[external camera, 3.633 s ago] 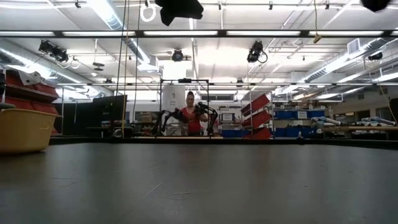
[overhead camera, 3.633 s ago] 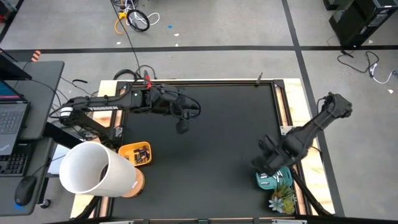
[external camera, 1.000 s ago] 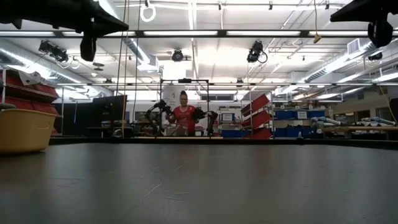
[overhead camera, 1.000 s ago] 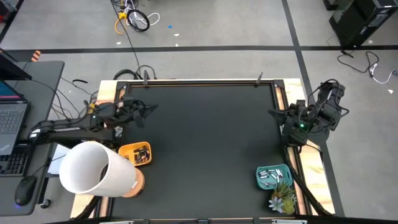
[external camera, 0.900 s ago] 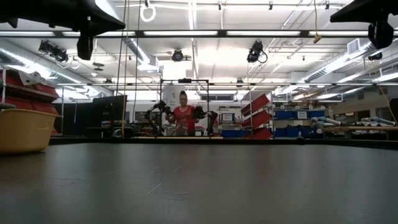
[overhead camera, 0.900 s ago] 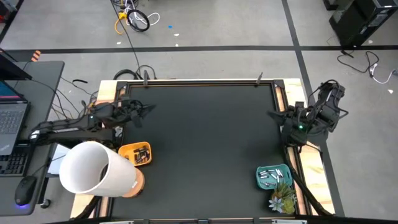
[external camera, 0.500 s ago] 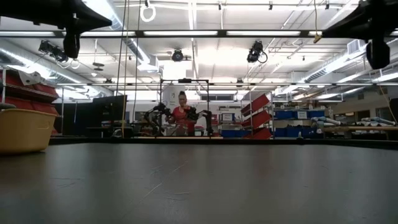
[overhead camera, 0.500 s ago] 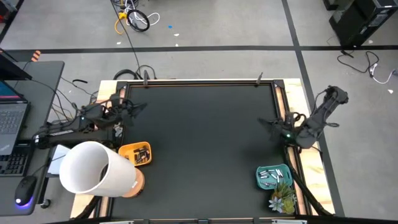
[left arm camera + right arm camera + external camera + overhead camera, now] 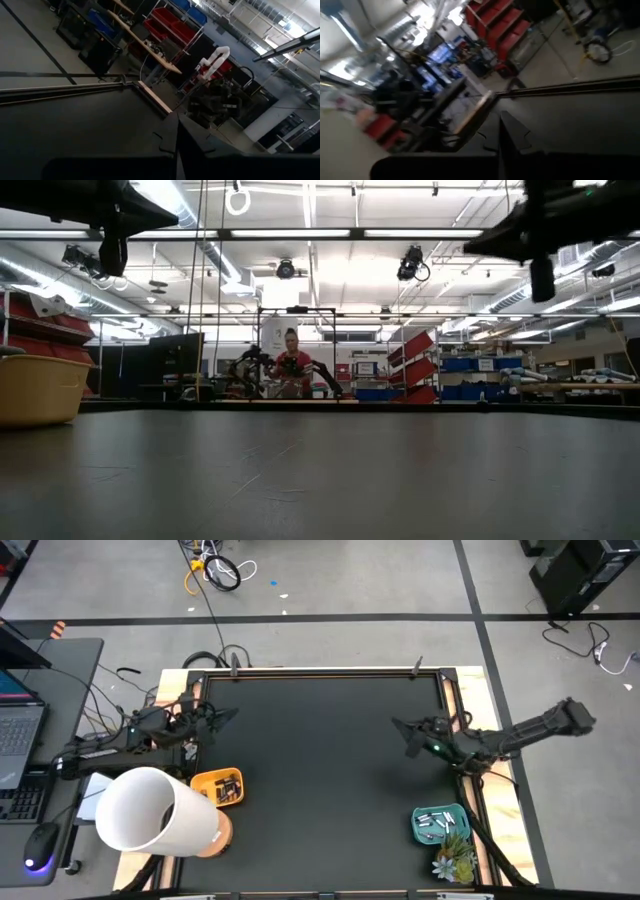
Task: Sort batteries
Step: Return to Home Position
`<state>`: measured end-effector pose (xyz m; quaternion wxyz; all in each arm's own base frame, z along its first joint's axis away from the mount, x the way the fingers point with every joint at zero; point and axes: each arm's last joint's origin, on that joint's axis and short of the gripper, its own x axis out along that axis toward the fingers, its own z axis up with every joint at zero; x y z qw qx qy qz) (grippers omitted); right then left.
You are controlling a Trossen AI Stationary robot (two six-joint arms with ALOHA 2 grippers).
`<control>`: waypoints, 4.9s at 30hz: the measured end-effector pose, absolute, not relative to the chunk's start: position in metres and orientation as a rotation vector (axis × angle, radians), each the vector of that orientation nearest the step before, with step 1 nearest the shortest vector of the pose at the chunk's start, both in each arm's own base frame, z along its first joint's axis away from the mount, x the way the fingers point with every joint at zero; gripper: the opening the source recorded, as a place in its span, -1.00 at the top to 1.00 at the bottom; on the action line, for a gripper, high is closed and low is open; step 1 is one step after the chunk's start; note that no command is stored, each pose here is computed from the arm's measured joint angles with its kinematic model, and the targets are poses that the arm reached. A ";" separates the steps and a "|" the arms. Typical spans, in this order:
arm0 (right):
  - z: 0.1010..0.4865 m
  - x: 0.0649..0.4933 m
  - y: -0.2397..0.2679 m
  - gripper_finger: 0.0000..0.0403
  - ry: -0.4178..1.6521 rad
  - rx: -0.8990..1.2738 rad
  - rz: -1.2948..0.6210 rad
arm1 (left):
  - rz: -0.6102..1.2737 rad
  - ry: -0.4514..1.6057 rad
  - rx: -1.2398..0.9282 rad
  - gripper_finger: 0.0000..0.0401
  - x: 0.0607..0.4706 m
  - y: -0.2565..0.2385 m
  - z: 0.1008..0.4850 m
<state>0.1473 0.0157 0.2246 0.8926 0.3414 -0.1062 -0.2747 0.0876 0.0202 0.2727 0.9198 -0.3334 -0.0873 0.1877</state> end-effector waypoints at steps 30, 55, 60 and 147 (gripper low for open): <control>0.237 0.136 -0.059 1.00 -0.225 0.591 -0.363 | 0.359 -0.157 -0.698 0.91 0.088 0.019 0.271; 0.218 0.085 -0.040 1.00 -0.197 0.586 -0.464 | 0.393 -0.082 -0.636 0.91 0.088 0.020 0.265; 0.201 0.084 -0.039 1.00 -0.274 0.641 -0.433 | 0.400 -0.081 -0.620 0.91 0.088 0.020 0.265; 0.175 0.088 -0.043 0.98 -0.017 -0.296 -0.583 | 0.704 0.361 0.027 0.91 0.081 0.027 0.225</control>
